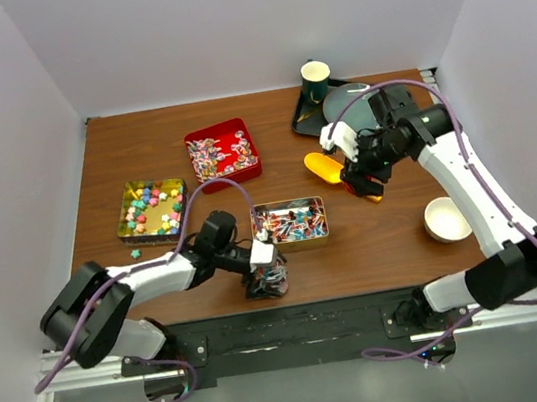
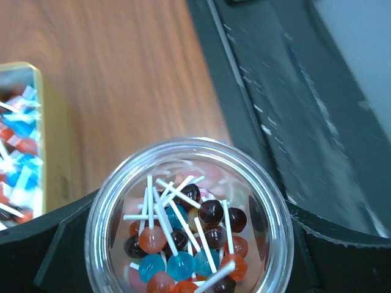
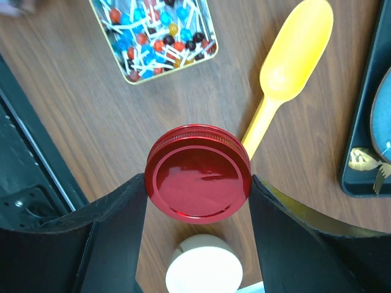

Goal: Pack the candies
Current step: Close the bottle lid on the packing bottle.

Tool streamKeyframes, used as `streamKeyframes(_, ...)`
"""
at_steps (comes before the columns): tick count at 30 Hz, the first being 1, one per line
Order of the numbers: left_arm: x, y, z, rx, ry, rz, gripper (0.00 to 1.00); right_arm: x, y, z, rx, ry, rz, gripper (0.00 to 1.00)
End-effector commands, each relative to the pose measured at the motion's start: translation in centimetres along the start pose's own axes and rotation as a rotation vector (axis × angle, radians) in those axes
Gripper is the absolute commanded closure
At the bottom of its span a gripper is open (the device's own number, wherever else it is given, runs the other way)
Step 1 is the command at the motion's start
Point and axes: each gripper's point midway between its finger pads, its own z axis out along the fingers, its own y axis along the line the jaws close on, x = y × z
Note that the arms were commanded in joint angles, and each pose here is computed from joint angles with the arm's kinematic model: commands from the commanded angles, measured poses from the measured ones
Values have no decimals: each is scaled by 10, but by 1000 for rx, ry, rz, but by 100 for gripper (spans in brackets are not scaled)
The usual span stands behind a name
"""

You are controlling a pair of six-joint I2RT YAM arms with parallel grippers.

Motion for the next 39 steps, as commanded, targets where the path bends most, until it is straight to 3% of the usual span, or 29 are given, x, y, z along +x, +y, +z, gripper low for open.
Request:
streamKeyframes(1, -40, 43, 17, -155, -125, 114, 13, -10, 19, -11, -29, -81, 21, 48)
streamKeyframes(9, -58, 73, 44, -198, -197, 162, 11, -9, 23, -7, -19, -110, 29, 48)
streamKeyframes(15, -69, 81, 50, -267, -285, 110, 6, -4, 31, -2, -46, -106, 34, 48)
streamKeyframes(21, -66, 77, 23, -426, -311, 105, 6, -15, 33, 3, -93, -123, 25, 48)
streamKeyframes(39, -23, 24, 17, -440, -249, 110, 8, -61, 94, 22, -261, -90, -241, 48)
